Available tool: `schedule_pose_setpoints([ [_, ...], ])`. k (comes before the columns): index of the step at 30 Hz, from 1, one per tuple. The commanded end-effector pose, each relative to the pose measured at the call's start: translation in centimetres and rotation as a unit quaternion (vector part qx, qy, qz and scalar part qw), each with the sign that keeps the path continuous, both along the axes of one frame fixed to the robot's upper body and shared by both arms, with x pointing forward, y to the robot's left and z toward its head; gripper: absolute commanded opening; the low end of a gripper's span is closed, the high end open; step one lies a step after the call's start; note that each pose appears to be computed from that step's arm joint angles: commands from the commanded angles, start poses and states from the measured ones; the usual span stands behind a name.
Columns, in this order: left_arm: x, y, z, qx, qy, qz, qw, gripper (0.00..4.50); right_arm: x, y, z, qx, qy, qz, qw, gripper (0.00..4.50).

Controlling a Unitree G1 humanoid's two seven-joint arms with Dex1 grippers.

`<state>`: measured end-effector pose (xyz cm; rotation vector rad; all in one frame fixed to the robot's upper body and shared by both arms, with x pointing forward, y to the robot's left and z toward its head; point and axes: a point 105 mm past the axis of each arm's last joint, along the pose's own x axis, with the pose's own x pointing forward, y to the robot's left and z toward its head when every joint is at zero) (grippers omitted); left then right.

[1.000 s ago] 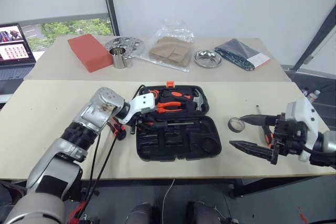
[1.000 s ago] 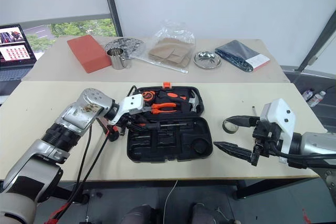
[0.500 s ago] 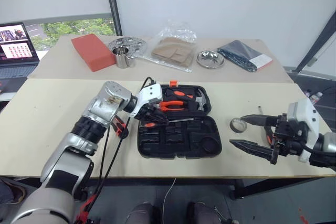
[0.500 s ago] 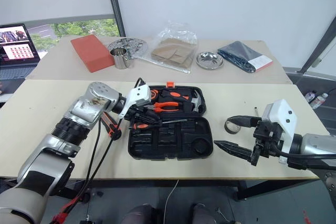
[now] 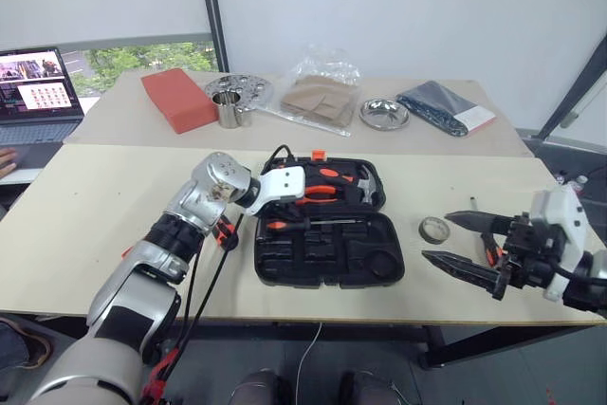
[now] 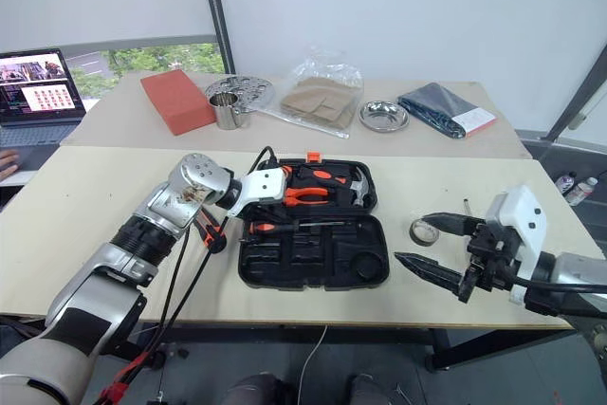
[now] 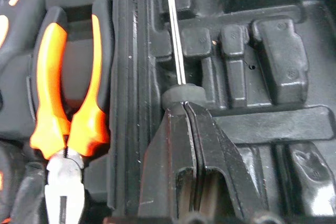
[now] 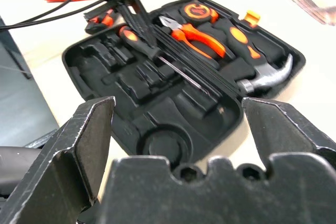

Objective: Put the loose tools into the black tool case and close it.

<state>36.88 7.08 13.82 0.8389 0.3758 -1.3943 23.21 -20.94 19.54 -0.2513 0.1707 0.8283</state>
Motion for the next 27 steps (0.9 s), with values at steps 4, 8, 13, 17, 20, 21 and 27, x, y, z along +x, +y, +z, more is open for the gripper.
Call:
schedule_pose_setpoints([
  [4, -1.5, 0.3, -4.2, 0.07, 0.057, -0.036, 0.995, 0.05, 0.1, -2.4, 0.2, -0.008, -0.022, -0.061, 0.998, 4.5],
  [8, -0.7, 0.6, -5.8, 0.111, 0.03, -0.032, 0.993, 0.05, 0.1, -2.5, 0.0, -0.005, -0.02, -0.063, 0.998, 4.5],
  [13, 0.2, 0.7, -4.9, 0.083, 0.017, -0.009, 0.996, 0.05, 0.2, -2.6, -0.2, -0.005, -0.018, -0.064, 0.998, 4.5],
  [17, -0.3, 0.2, -5.0, 0.081, 0.026, -0.021, 0.996, 0.05, 0.2, -2.6, -0.2, -0.003, -0.017, -0.066, 0.998, 4.5],
  [20, -0.3, 0.0, -6.1, 0.098, 0.014, -0.029, 0.995, 0.05, 0.2, -2.3, -0.3, -0.003, -0.018, -0.063, 0.998, 4.5],
  [21, -0.3, -0.1, -5.8, 0.09, 0.016, -0.028, 0.995, 0.05, 0.1, -2.1, -0.2, -0.003, -0.017, -0.057, 0.998, 4.5],
  [27, -0.1, -0.8, 0.3, -0.057, 0.032, -0.014, 0.998, 0.05, -0.3, -1.9, 0.5, -0.006, -0.024, -0.055, 0.998, 4.5],
])
